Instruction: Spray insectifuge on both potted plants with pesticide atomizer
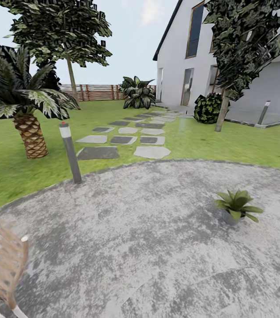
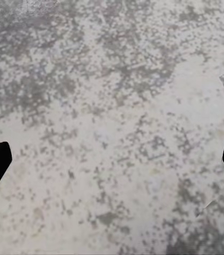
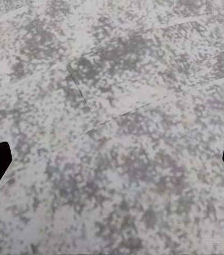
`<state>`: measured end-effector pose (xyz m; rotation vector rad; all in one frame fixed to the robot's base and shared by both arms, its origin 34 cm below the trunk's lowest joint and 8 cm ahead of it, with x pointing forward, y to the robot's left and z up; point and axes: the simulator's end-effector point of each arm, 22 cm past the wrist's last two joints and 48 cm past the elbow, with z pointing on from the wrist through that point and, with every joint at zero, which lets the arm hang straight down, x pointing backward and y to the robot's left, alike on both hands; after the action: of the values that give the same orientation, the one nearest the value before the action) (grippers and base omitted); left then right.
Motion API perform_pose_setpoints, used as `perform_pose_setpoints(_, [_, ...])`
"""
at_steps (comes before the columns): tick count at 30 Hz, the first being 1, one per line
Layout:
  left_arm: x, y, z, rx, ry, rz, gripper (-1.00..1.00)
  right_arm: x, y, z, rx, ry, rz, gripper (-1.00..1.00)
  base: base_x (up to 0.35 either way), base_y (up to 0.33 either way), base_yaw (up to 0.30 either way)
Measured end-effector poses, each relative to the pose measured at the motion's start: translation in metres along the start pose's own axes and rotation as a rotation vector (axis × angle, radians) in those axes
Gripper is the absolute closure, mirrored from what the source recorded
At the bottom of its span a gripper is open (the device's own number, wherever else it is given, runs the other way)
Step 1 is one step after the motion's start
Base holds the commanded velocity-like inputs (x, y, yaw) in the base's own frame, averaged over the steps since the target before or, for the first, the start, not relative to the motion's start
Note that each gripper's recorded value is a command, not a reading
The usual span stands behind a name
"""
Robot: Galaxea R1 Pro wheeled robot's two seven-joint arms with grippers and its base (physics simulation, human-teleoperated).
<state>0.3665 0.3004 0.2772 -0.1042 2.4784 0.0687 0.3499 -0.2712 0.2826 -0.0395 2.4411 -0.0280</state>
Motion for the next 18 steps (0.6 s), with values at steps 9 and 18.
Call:
perform_pose_setpoints(9, [-0.0002, 0.0000, 0.0001, 0.000, 0.000, 0.000, -1.00, 0.0000, -0.0001, 0.0000, 0.000, 0.000, 0.000, -1.00, 0.332, -0.086, 0.000])
perform_pose_setpoints(18, [0.0000, 0.0000, 0.0000, 0.000, 0.000, 0.000, -1.00, 0.0000, 0.0001, 0.0000, 0.000, 0.000, 0.000, -1.00, 0.333, -0.084, 0.000])
